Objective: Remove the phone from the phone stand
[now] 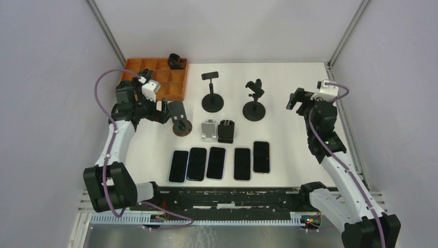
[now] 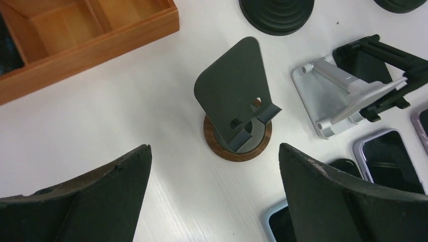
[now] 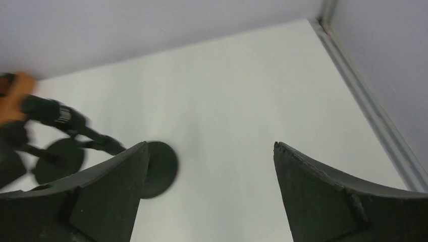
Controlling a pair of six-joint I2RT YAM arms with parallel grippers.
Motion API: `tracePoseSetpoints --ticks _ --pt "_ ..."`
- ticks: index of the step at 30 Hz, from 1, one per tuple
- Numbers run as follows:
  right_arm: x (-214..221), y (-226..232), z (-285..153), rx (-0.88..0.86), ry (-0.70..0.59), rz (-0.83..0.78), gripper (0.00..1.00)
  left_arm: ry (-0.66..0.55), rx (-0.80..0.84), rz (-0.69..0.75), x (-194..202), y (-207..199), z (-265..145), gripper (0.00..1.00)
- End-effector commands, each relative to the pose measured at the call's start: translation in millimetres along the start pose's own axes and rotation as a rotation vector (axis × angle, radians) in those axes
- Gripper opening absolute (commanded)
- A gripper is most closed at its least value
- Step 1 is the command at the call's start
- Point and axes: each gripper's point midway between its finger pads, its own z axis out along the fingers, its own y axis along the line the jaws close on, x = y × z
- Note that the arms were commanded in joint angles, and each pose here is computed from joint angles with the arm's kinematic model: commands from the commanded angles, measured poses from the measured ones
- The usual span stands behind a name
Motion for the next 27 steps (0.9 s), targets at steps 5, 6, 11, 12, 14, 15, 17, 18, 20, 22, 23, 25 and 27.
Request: tracePoseSetpoints --ticks 5,6,11,12,14,15,17,18,20,22,23,25,27 --pt "85 -119 -30 0.535 -0.047 -0.129 0.98 -0.198 -0.121 -0.086 7 36 48 1.0" --pt "95 -126 -34 0.566 -0.053 -0.138 0.98 -0.196 -0.123 -0.091 12 38 52 1.0" --pt "144 -152 -42 0.659 0.016 -0.239 0.98 -0.193 -0.138 -0.096 35 43 69 1.0" --pt "149 -153 -41 0.66 0.022 -0.263 0.98 -0.207 -0.139 -0.094 38 42 70 1.0" --pt "153 -156 -39 0.656 0.016 -0.292 0.98 -0.234 -0.131 -0.081 43 38 72 1.0" --pt "155 -155 -38 0.642 0.012 -0.296 0.98 -0.251 -0.129 -0.075 46 36 72 1.0" --pt "158 -155 -35 0.629 0.008 -0.324 0.98 -0.273 -0.146 -0.079 49 38 74 1.0" --pt "160 -156 -35 0.629 0.008 -0.334 0.98 -0.278 -0.159 -0.091 51 41 75 1.0" --pt "164 -155 -32 0.615 0.015 -0.348 0.98 -0.286 -0.185 -0.118 55 44 77 1.0" --pt "167 -152 -29 0.593 0.016 -0.342 0.98 -0.318 -0.202 -0.132 57 44 75 1.0" --pt "168 -151 -28 0.581 0.01 -0.34 0.98 -0.326 -0.217 -0.138 56 45 72 1.0" --pt "173 -151 -30 0.57 0.008 -0.342 0.98 -0.361 -0.229 -0.135 54 43 67 1.0" --pt "176 -152 -36 0.559 -0.01 -0.331 0.98 -0.389 -0.243 -0.126 53 41 61 1.0"
